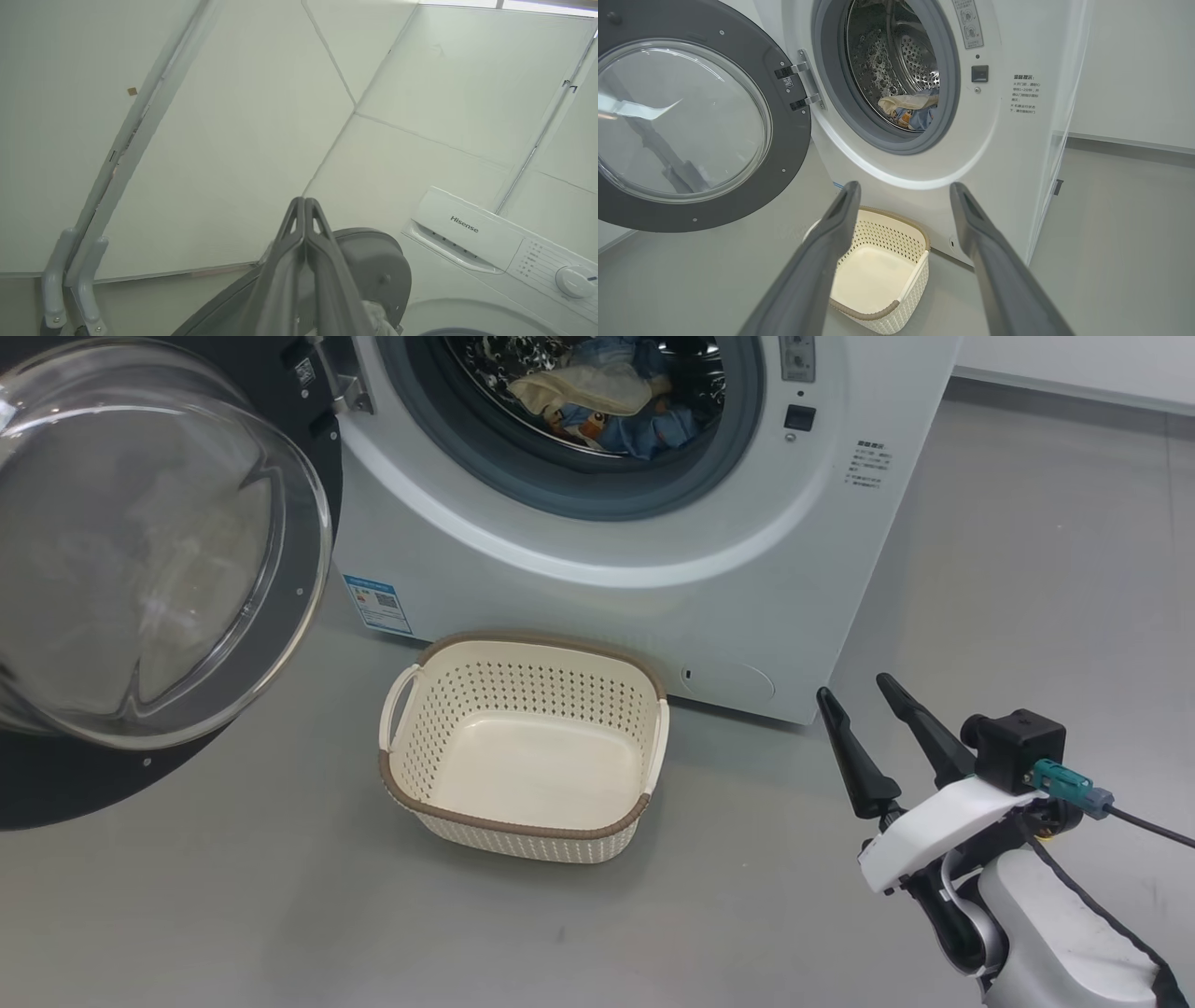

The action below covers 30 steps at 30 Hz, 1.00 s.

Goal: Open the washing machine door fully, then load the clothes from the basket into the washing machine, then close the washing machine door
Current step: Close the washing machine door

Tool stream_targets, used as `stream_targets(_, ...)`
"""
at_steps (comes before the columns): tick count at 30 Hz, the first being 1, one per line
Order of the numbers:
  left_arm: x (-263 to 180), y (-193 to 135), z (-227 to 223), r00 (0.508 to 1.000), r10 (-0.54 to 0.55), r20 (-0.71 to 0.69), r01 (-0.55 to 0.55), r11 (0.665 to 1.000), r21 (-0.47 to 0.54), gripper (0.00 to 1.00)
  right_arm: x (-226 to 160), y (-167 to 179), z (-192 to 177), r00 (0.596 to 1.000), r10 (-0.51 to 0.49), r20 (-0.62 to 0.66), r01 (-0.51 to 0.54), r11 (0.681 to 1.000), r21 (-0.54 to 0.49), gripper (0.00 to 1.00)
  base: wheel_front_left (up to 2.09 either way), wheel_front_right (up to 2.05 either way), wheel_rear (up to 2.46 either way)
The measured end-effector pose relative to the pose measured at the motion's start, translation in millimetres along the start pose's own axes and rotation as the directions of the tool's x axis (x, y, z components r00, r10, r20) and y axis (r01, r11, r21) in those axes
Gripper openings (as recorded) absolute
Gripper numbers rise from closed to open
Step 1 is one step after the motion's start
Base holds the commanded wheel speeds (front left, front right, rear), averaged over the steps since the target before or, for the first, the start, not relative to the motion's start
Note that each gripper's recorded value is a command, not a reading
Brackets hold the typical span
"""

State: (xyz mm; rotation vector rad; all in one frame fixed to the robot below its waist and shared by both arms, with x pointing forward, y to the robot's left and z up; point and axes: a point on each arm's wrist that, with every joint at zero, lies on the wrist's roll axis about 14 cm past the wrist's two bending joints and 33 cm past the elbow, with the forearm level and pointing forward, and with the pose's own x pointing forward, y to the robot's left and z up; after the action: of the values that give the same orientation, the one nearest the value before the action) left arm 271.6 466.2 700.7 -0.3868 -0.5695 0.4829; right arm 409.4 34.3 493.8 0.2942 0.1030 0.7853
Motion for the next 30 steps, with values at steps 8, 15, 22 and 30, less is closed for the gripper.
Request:
stream_targets(8, 21.8, 43.9, 4.9, 0.991, 0.134, -0.02, -0.136, 0.968, -0.21, 0.0, -5.2, -14.4, 0.9, 1.0, -0.031, 0.001, 0.031, 0.999, -0.008, 1.0, 0.0, 0.0, 0.0)
stream_targets(15, 32.1, 72.6, -6.1, 0.969, 0.23, -0.093, -0.246, 0.939, -0.24, 0.0, -12.7, -28.9, -2.6, 0.998, -0.068, -0.008, 0.068, 0.998, -0.006, 1.0, 0.0, 0.0, 0.0)
stream_targets(22, 39.5, 89.9, -18.2, 0.948, 0.294, -0.122, -0.317, 0.905, -0.282, 0.0, -14.1, -42.8, -4.1, 0.995, -0.095, -0.009, 0.095, 0.996, -0.003, 1.0, 0.0, 0.0, 0.0)
stream_targets(30, 51.1, 104.7, -42.8, 0.914, 0.372, -0.161, -0.405, 0.838, -0.365, 0.0, -20.5, -64.5, -12.6, 0.989, -0.146, -0.026, 0.146, 0.989, 0.01, 1.0, 0.0, 0.0, 0.0)
